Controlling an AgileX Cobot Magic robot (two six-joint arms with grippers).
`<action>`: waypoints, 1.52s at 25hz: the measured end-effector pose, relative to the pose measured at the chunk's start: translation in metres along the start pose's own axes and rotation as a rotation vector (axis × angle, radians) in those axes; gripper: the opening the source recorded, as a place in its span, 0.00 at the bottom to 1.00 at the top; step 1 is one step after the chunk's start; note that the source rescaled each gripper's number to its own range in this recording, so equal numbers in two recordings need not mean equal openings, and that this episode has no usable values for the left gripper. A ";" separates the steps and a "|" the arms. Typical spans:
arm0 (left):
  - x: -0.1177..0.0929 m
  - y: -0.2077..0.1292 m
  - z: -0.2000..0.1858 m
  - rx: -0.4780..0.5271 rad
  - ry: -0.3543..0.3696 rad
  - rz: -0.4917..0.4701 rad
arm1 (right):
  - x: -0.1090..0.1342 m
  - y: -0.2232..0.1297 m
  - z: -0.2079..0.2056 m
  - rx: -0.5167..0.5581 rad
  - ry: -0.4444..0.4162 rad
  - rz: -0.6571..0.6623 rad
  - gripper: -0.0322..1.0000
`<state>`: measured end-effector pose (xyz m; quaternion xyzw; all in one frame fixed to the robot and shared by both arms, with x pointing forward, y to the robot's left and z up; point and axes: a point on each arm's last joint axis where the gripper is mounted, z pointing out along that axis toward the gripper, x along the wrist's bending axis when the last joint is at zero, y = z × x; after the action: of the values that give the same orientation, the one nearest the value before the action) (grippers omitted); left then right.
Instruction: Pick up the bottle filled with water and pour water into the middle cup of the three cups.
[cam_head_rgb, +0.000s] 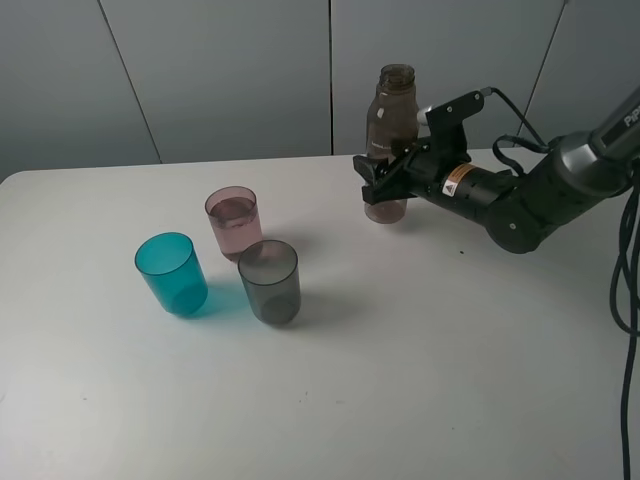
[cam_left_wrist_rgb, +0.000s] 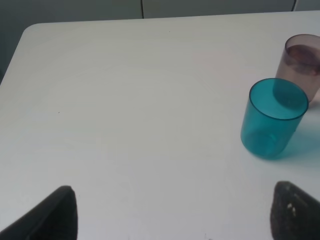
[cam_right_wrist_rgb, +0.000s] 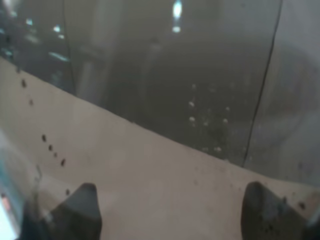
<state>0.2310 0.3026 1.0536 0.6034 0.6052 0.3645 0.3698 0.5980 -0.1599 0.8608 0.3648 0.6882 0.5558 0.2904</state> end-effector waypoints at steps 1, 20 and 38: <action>0.000 0.000 0.000 0.000 0.000 0.000 | 0.000 -0.004 0.001 -0.006 0.000 0.007 0.03; 0.000 0.000 0.000 0.000 0.000 0.000 | 0.002 -0.021 0.003 0.025 0.017 0.015 0.33; 0.000 0.000 0.000 0.000 0.000 -0.001 | 0.017 -0.010 -0.078 0.381 -0.036 -0.007 0.99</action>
<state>0.2310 0.3026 1.0536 0.6030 0.6056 0.3642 0.3701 0.5235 -0.1903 0.8676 0.4209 0.7769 0.4077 0.2303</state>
